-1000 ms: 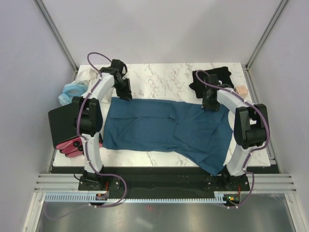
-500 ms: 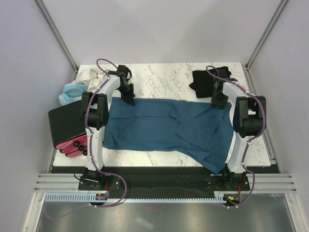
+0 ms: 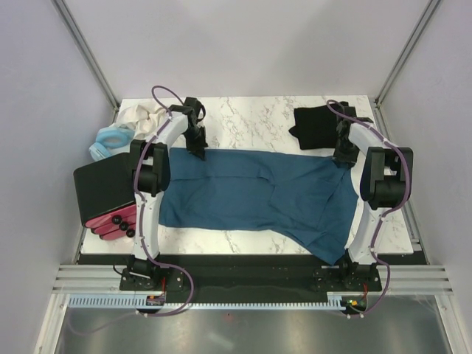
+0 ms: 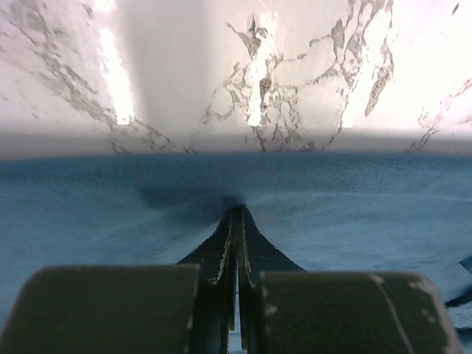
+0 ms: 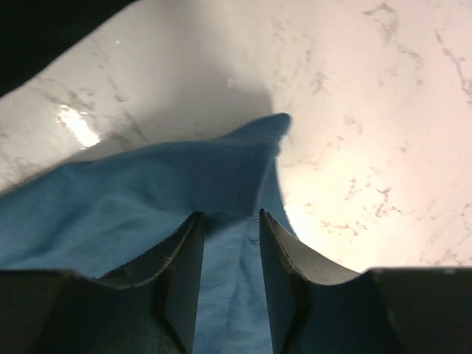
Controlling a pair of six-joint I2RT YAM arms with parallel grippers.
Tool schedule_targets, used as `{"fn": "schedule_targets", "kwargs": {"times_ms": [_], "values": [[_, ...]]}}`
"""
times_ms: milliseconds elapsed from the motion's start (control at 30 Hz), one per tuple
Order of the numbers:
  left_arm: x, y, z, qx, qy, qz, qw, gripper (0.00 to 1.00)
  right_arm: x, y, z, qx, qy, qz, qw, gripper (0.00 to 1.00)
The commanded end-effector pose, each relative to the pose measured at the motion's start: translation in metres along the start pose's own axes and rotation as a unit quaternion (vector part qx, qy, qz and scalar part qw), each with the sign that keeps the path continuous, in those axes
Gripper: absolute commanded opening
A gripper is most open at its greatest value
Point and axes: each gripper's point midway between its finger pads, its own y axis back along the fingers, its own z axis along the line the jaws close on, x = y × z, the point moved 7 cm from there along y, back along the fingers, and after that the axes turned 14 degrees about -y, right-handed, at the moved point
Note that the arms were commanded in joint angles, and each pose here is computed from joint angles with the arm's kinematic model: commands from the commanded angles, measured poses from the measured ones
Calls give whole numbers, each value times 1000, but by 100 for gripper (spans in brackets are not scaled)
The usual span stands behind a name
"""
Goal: Fold and stack the t-shirts
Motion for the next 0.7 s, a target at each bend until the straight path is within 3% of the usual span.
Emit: {"fn": "schedule_targets", "kwargs": {"times_ms": [0,167,333,467,667], "values": [[-3,-8,26,-59,25,10,998,2,-16,16,-8,16,-24,-22,999,40],[-9,14,30,-59,34,1,998,2,-18,14,-9,23,-26,-12,999,39],[-8,22,25,-11,27,-5,1000,2,-23,9,-5,17,-23,-3,1000,38],[-12,36,15,31,15,-28,999,12,-30,18,0,-6,-28,-6,1000,44],[-19,90,6,48,2,-96,994,23,-55,82,7,-108,-50,-64,991,47]]}}
